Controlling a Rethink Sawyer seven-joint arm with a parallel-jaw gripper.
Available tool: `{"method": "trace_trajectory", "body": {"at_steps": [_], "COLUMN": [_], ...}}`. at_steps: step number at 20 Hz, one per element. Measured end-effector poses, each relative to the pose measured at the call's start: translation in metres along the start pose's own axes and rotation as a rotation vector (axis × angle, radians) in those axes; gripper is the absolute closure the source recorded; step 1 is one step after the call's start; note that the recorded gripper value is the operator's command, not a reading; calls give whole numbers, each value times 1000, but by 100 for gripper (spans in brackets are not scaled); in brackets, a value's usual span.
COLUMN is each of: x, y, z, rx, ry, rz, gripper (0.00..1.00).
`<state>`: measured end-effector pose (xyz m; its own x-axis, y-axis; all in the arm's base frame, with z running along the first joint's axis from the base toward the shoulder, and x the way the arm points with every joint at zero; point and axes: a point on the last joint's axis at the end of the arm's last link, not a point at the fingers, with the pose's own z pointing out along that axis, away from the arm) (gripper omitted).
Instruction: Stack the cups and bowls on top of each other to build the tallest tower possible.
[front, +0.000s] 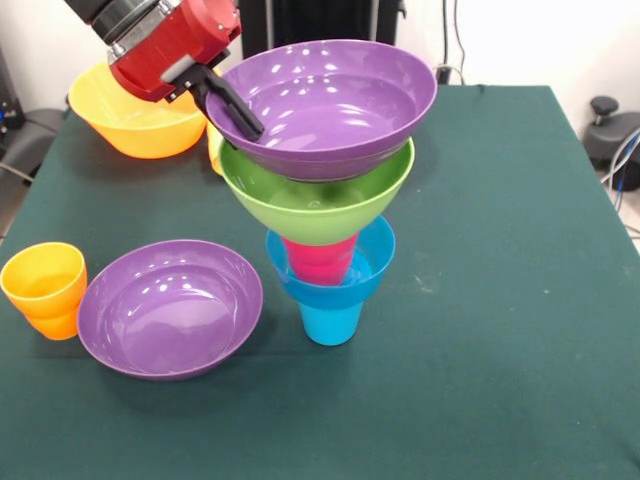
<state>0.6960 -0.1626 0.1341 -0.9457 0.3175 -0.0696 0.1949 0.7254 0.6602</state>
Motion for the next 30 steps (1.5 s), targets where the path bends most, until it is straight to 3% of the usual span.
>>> {"method": "trace_trajectory", "body": {"at_steps": [30], "x": [1], "y": [-8], "z": [3], "rx": [10], "ry": [0], "rz": [2], "gripper": [100]}}
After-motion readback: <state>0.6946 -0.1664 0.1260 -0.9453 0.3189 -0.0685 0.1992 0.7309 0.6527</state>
